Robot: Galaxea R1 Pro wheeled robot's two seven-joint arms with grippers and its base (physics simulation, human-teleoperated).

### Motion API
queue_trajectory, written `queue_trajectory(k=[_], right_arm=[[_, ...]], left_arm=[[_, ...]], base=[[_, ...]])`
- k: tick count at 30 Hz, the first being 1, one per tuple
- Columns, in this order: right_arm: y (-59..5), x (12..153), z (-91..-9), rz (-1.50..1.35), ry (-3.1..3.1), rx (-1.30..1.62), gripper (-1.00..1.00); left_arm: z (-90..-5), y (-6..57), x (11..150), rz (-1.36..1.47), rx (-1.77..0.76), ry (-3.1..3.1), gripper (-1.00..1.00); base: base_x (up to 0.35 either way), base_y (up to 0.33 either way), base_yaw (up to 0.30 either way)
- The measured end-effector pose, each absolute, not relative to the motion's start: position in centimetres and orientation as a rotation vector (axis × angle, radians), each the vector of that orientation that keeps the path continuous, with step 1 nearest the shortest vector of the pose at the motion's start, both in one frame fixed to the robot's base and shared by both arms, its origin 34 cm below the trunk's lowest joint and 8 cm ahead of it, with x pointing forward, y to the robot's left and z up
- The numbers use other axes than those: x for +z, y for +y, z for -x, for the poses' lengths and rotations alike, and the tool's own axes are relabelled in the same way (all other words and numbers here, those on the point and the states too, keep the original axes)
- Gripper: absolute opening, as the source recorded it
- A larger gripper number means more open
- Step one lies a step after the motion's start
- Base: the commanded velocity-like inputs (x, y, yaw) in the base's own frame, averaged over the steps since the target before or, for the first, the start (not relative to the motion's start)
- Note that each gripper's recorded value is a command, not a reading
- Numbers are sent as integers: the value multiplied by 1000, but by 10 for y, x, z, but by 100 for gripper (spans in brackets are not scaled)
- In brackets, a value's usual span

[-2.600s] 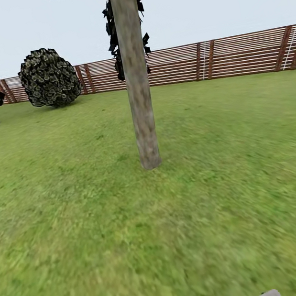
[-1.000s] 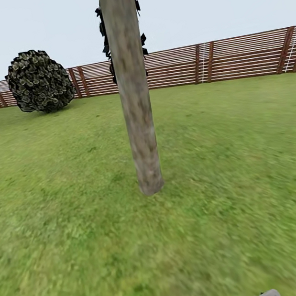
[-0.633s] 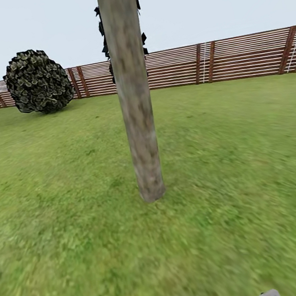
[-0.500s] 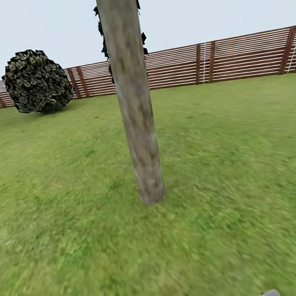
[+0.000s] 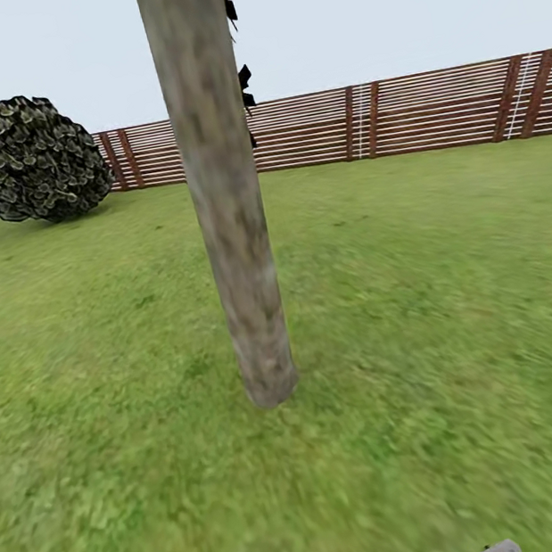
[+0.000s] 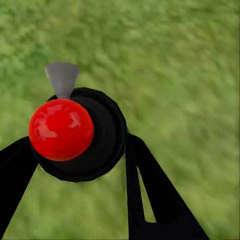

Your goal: In the garden, pick up the pesticide atomizer on the floor and spray pesticide onto both trees until each tree trunk is fully covered.

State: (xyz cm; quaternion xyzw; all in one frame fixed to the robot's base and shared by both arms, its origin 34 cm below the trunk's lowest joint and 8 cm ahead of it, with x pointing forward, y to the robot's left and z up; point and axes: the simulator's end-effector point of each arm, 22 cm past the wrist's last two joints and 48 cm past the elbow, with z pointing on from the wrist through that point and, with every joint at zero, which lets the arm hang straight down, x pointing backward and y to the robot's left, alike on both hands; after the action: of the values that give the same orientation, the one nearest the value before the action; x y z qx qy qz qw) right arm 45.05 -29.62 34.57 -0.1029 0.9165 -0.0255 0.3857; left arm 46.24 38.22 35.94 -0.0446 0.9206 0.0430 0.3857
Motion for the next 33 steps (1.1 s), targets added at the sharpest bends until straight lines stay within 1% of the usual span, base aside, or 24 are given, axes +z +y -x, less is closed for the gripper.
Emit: queue_trajectory(k=[5, 8, 14, 16, 18, 19, 20, 21, 25, 28, 33], right_arm=[[-297, 349, -456, 276, 2320, -64, 100], [-293, 364, -480, 311, 2258, -60, 100], [-266, 394, -519, 496, 2136, -26, 100], [-252, 400, -527, 572, 2115, 8, 100], [-236, 405, -531, 657, 2101, 65, 100], [-218, 409, -532, 747, 2097, 137, 100], [-206, 411, -531, 815, 2098, 191, 100], [-199, 414, -532, 859, 2097, 223, 100], [-181, 423, -539, 991, 2095, 314, 100], [-166, 442, -559, 1089, 2069, 404, 100], [-152, 457, -569, 1142, 2037, 472, 100]], left_arm=[[-468, 385, 364, 99, 107, 2330, -100], [-475, 385, 368, 75, 99, 2317, -100], [-489, 379, 374, -30, 88, 2303, -100], [-499, 363, 380, -155, 42, 2286, -100], [-512, 337, 389, -336, -33, 2255, -100], [-517, 307, 395, -556, -119, 2231, -100], [-521, 292, 399, -700, -173, 2227, -100], [-523, 284, 400, -778, -203, 2235, -100], [-524, 264, 404, -942, -319, 2264, -100], [-532, 240, 423, -1094, -477, 2239, -100], [-538, 224, 440, -1187, -581, 2202, -100]], base=[[339, 0, 0], [292, 0, 0], [67, 0, 0], [10, 0, 0], [4, 0, 0], [1, 0, 0], [0, 0, 0], [0, 0, 0], [0, 0, 0], [0, 0, 0], [0, 0, 0]])
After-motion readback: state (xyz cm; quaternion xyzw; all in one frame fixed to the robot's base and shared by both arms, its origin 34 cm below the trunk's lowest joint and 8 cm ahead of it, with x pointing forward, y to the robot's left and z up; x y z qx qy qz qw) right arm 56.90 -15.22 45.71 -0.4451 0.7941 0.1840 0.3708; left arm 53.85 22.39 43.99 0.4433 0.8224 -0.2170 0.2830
